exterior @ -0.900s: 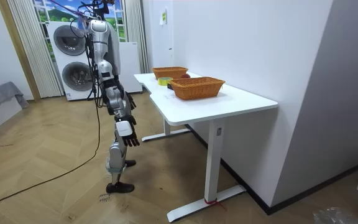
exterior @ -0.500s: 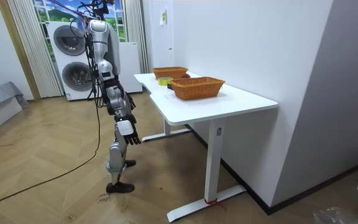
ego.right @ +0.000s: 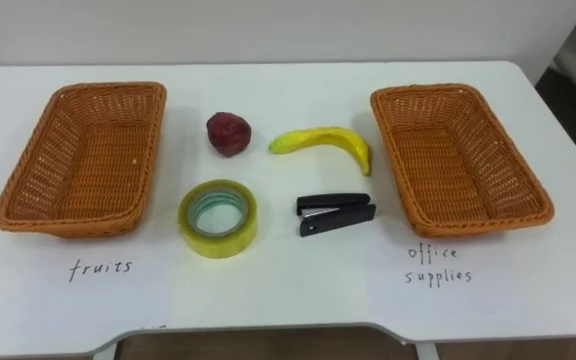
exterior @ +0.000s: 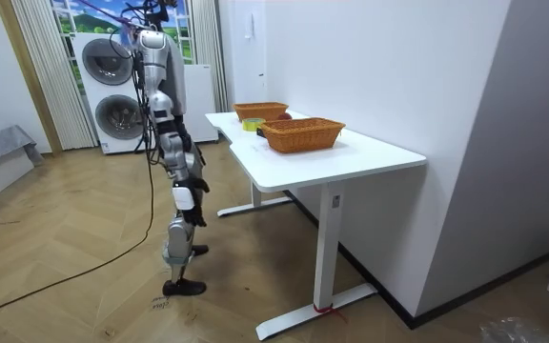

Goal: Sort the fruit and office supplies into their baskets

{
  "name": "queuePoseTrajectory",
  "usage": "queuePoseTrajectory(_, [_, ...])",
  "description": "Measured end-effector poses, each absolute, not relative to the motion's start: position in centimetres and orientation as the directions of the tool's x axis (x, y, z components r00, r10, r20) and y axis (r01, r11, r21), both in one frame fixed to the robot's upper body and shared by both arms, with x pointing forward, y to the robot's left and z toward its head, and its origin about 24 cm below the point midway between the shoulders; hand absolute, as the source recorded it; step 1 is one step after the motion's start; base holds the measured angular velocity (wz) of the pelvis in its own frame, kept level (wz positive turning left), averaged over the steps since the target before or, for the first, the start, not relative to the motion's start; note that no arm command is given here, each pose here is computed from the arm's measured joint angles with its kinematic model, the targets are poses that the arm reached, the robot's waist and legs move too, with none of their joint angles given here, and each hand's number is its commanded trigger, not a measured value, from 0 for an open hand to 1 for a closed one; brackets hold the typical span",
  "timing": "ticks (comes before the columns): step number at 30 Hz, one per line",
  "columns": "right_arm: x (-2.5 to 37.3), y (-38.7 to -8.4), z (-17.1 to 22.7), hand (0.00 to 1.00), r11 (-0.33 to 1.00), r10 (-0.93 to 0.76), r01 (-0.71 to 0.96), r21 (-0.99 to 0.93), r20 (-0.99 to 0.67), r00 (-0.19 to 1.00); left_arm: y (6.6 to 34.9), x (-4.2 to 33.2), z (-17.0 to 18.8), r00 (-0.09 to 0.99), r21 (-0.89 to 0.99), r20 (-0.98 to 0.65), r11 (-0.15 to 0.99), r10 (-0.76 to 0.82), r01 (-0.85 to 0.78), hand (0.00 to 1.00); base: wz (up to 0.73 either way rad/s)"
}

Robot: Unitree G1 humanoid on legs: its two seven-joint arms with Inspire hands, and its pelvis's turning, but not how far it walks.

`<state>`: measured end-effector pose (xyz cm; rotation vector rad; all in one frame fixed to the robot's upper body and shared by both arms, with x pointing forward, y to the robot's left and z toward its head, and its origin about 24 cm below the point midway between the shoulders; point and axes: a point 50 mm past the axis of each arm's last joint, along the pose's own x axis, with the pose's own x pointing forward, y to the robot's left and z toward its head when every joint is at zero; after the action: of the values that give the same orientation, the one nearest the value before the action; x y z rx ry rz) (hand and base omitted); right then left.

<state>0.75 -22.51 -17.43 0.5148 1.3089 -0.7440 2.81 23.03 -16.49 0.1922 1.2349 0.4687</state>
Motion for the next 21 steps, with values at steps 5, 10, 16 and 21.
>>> queuePoseTrajectory(5, [-0.8, -24.0, -17.1, 0.0, 0.395, -0.271, 0.909, -0.132, -0.962, -0.022, 23.8, 1.5, -16.4, 0.194, 0.417, -0.863, 0.874, 0.466, -0.248, 0.0, -0.01])
queuePoseTrajectory(10, [-1.1, -26.3, -16.4, 0.0, 0.174, -0.348, 0.968, -0.179, -0.931, -0.11, 24.6, 1.4, -16.2, 0.181, 0.426, -0.856, 0.858, 0.485, -0.287, 0.0, -0.07])
queuePoseTrajectory(16, [0.5, -28.6, -15.3, 0.0, -0.034, -0.421, 0.982, -0.187, -0.888, -0.184, 25.1, 1.6, -16.1, 0.168, 0.431, -0.853, 0.849, 0.494, -0.306, 0.0, 0.0])
queuePoseTrajectory(21, [2.2, -30.4, -14.1, 0.0, -0.131, -0.48, 0.967, -0.22, -0.839, -0.256, 25.4, 1.8, -16.0, 0.175, 0.436, -0.852, 0.853, 0.494, -0.286, 0.0, -0.06])
